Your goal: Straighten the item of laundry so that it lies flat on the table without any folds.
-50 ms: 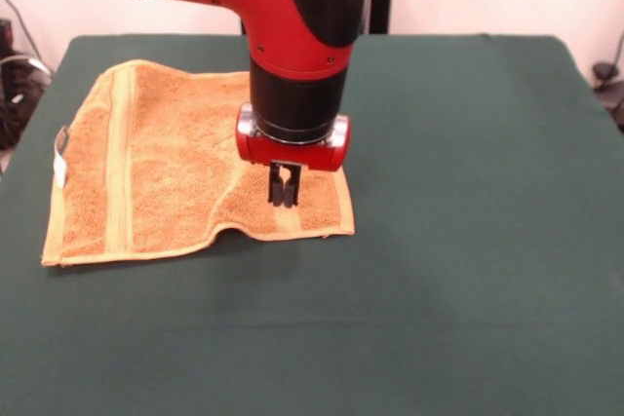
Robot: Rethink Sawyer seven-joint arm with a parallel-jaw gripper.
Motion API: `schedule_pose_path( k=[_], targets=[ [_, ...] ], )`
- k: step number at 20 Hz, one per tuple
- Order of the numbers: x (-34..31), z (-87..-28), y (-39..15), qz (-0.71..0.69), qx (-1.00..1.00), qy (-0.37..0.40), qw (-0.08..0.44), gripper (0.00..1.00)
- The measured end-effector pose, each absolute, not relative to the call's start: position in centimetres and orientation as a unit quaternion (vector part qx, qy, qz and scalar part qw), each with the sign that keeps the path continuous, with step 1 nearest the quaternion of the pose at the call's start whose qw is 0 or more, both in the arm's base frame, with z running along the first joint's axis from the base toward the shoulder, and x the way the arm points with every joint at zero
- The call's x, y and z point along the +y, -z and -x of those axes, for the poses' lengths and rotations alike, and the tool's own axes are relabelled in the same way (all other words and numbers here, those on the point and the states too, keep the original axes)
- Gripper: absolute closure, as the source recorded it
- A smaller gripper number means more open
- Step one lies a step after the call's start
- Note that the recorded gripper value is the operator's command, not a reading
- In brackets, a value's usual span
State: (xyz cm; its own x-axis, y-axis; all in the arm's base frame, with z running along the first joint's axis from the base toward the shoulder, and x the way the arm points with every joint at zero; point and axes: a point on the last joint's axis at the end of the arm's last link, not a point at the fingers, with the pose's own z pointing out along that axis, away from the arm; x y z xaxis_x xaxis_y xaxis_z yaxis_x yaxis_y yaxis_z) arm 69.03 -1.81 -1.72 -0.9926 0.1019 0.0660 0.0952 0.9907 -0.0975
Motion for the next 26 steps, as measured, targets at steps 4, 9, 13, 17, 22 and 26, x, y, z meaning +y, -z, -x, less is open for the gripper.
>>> schedule_pose_path(
  k=[4,9,13,17,22,26],
  targets=[
    [-1.9,-68.5,2.4,0.05,-0.997,-0.046,0.023,1.0],
    [-1.7,-66.8,3.6,0.048,-0.998,-0.044,0.012,1.0],
    [-1.4,-65.2,4.4,0.046,-0.998,-0.043,0.014,1.0],
    [-1.3,-64.4,4.2,0.043,-0.998,-0.045,-0.001,1.0],
    [-1.2,-63.6,4.4,0.04,-0.998,-0.051,-0.007,1.0],
    [-1.2,-63.5,4.4,0.038,-0.998,-0.053,-0.014,1.0]
  ],
)
